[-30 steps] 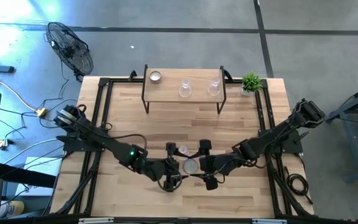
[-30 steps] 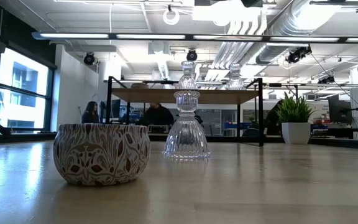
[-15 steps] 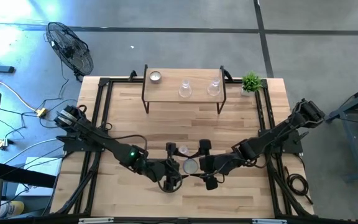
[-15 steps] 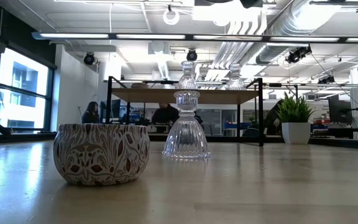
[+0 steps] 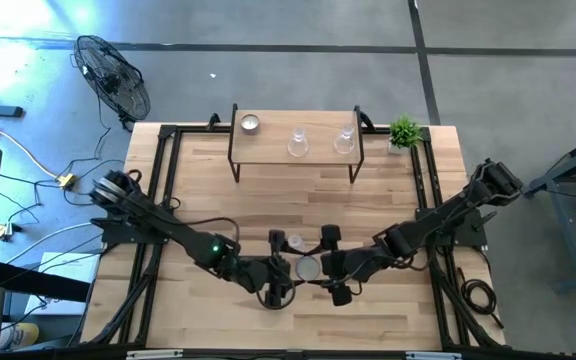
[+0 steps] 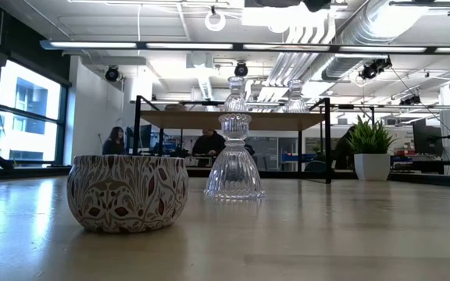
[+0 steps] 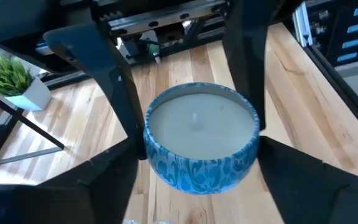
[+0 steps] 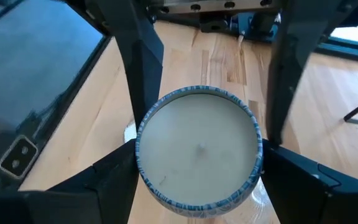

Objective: Pick & Place candle stick holders
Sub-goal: Put the blue patterned scented candle on the shelf

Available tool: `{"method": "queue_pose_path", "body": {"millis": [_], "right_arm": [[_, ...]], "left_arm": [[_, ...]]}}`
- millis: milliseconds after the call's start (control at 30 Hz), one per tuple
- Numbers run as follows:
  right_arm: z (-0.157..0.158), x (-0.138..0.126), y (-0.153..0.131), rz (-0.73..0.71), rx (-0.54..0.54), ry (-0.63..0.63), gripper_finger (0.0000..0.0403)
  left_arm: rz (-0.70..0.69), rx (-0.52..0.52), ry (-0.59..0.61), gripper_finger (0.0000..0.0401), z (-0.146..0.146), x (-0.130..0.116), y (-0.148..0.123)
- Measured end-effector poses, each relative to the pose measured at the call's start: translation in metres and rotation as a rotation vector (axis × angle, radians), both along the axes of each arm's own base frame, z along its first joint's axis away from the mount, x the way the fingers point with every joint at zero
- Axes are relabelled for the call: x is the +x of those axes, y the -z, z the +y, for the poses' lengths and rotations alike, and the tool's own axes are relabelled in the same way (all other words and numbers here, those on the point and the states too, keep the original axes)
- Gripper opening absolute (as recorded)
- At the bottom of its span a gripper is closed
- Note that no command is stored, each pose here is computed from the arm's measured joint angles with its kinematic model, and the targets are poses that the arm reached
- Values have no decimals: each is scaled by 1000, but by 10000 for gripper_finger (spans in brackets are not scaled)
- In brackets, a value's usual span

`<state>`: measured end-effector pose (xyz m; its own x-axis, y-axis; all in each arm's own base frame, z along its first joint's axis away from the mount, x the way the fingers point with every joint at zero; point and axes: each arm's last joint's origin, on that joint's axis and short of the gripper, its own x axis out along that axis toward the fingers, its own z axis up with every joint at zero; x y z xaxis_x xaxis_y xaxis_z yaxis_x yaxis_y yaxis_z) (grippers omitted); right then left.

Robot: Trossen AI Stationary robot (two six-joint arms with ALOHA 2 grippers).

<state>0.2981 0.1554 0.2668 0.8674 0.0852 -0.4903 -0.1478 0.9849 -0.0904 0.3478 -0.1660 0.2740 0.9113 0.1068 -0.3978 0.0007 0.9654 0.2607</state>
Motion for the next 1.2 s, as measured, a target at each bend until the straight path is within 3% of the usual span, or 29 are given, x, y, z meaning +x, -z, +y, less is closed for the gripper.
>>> {"method": "queue_pose_path", "body": {"millis": [200,400,1200], "right_arm": [[0,-1,2,17,-8,-7,282],[0,-2,3,36,-11,-6,282],[0,-2,3,31,-12,-17,282]], "left_arm": [[5,1,7,240,0,0,0],[9,0,14,201,-1,-1,0],[13,-31,53,195,-2,0,0]]}}
